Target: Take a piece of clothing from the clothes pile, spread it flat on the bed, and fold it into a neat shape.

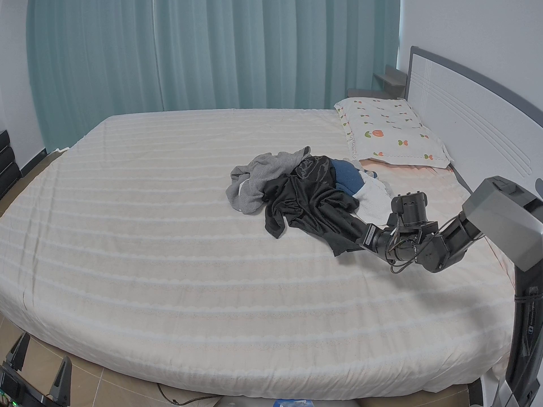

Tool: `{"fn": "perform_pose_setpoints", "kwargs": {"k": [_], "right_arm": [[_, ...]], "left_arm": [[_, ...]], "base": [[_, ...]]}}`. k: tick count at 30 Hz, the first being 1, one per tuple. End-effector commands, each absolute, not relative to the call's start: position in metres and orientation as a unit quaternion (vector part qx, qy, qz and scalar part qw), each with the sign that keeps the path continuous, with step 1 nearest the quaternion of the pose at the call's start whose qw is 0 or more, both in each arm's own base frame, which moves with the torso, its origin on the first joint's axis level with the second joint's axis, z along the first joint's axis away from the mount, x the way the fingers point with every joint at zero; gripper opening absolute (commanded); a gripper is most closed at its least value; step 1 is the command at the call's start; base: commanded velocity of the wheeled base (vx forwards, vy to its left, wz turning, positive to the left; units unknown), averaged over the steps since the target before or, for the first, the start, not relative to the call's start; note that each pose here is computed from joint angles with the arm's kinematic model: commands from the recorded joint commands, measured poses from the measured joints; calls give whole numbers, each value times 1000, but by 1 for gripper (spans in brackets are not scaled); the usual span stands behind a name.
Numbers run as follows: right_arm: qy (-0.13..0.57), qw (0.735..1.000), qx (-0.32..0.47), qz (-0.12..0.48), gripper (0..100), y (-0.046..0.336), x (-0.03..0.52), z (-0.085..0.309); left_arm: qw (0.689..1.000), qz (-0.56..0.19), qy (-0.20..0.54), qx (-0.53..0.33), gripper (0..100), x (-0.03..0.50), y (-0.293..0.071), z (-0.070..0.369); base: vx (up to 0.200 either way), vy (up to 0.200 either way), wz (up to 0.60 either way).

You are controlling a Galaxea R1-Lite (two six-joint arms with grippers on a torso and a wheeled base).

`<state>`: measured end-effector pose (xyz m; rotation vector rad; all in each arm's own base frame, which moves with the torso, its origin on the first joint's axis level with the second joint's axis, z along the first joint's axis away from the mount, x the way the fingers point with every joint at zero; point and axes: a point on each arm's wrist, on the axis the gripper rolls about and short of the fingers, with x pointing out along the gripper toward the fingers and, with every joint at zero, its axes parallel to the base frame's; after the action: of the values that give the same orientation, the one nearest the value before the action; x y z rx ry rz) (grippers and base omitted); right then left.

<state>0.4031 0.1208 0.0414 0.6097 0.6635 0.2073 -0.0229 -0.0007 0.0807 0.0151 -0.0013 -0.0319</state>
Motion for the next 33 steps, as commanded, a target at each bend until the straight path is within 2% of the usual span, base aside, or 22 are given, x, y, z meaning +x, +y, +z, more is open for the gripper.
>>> {"fn": "perform_pose_setpoints", "kwargs": {"k": [1, 8, 9, 14, 15, 16, 17, 18, 19, 20, 23, 24, 26, 28, 33], "right_arm": [[256, 897, 324, 156, 0, 126, 356, 99], [174, 901, 332, 217, 0, 133, 322, 149], [148, 901, 335, 233, 0, 136, 314, 165], [90, 894, 341, 277, 0, 144, 294, 208], [64, 889, 344, 294, 0, 146, 286, 226], [64, 889, 344, 294, 0, 146, 286, 226], [46, 885, 347, 306, 0, 146, 281, 240], [46, 885, 347, 308, 0, 147, 280, 241], [42, 881, 346, 319, 0, 152, 277, 244], [45, 879, 346, 324, 0, 155, 277, 244], [48, 879, 346, 326, 0, 158, 277, 242], [48, 879, 346, 326, 0, 158, 277, 242], [46, 878, 346, 327, 0, 157, 278, 243], [41, 877, 346, 329, 0, 158, 278, 246], [37, 876, 347, 333, 0, 158, 276, 249]], "left_arm": [[1000, -21, 1, 3, 100, -23, -1, 76], [999, -21, -2, 32, 100, -23, -1, 77], [999, -18, -3, 34, 100, -23, -1, 77], [1000, -14, -3, 27, 100, -23, -1, 77], [1000, -11, -4, 18, 100, -23, -1, 77], [1000, -11, -4, 18, 100, -23, -1, 77], [997, 0, -77, -26, 100, -31, 0, 116], [994, 2, -98, -40, 100, -34, 0, 129], [986, 2, -129, -108, 100, -31, 1, 185], [990, 11, -95, -104, 100, -20, 1, 188], [999, -14, -27, 26, 100, 1, -1, 186], [999, -16, -21, 29, 100, 3, -1, 185], [995, -73, 62, 27, 100, 32, -4, 175], [989, -99, 103, 28, 100, 47, -6, 172], [964, -158, 212, 24, 100, 108, -22, 162]], "base": [[0, 0, 0], [0, 0, 0], [0, 0, 0], [0, 0, 0], [0, 0, 0], [0, 0, 0], [0, 0, 0], [0, 0, 0], [0, 0, 0], [0, 0, 0], [0, 0, 0], [0, 0, 0], [0, 0, 0], [0, 0, 0], [0, 0, 0]]}}
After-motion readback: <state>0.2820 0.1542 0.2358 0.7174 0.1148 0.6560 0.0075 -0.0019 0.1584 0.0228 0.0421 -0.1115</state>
